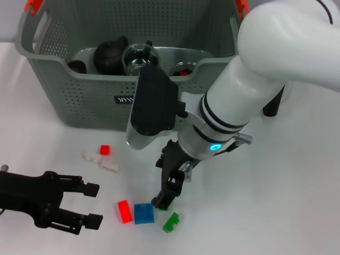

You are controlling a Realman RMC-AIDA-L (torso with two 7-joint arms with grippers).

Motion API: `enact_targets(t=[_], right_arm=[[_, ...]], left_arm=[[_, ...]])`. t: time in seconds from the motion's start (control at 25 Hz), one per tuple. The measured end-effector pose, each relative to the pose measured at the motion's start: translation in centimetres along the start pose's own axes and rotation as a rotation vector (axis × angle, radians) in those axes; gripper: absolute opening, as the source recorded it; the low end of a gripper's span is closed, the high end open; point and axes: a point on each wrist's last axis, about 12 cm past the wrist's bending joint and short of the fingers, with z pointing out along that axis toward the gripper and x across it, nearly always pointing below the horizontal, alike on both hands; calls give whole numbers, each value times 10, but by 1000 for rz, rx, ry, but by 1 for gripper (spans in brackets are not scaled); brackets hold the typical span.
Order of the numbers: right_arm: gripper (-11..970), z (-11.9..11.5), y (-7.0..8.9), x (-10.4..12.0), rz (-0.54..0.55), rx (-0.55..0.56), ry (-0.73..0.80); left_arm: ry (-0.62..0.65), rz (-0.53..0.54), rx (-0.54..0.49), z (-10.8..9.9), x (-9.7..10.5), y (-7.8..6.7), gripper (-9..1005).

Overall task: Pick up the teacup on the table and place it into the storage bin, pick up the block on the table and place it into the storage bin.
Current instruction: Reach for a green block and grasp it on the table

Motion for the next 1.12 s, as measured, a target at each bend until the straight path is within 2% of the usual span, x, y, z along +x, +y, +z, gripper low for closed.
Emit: enact_targets(t=[0.44,1.12], right_arm=[[922,13,3,7,9,3,-7],[921,19,6,13,-3,1,19]], left_arm=[[-2,0,-1,0,1,0,875],[-5,2,-6,-1,0,0,876]])
